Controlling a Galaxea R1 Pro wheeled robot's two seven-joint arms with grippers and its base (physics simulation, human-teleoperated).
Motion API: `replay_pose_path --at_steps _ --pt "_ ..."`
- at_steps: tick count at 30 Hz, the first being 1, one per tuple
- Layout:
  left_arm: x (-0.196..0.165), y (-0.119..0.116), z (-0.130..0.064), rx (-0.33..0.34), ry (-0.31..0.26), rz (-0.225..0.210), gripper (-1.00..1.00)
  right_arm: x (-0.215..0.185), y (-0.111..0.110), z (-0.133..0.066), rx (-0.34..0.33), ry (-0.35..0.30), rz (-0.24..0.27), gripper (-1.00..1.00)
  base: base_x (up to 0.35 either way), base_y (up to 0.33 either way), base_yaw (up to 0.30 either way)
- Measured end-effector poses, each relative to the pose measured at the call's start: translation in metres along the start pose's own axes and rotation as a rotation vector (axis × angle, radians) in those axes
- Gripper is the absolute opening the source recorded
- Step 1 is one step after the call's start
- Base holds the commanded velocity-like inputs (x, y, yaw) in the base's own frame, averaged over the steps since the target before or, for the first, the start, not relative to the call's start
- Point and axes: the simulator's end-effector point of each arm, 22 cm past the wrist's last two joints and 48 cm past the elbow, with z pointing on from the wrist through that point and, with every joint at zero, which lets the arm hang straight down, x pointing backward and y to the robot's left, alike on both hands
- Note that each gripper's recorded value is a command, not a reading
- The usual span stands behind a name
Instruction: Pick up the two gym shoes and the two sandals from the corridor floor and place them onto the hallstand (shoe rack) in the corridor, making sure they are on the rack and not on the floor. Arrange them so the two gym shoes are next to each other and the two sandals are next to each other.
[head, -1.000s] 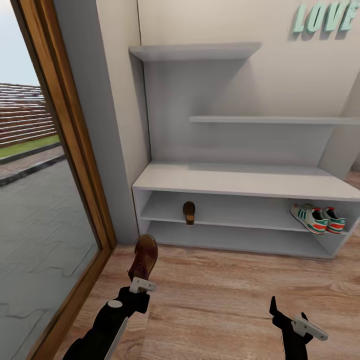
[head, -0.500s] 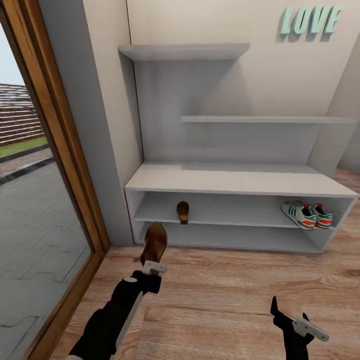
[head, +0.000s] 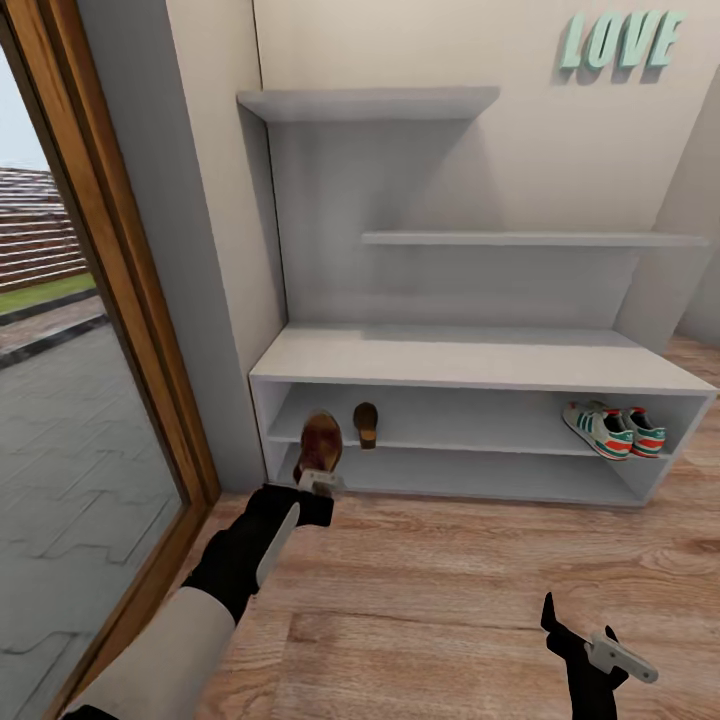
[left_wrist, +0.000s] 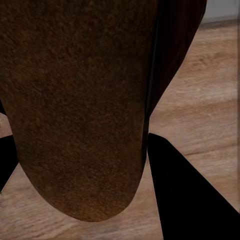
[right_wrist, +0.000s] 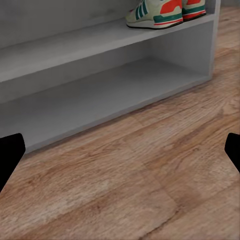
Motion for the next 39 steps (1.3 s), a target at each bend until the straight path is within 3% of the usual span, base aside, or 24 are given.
replay_pose_path --at_steps 5,16,39 --pt "-0.012 0.003 -0.002 -0.004 0.006 0.003 -1.0 0.0 0.0 0.0 0.0 0.0 0.0 1.0 0.0 0.0 0.0" --pt "0.013 0.002 0.002 0.002 0.067 -0.007 -1.0 0.0 0.0 0.0 0.0 0.0 0.0 1.0 0.0 -0.008 0.0" --pt "0.015 0.002 0.002 0.001 0.071 -0.006 -1.0 0.0 0.0 0.0 0.0 0.0 0.0 1.0 0.0 -0.302 0.0"
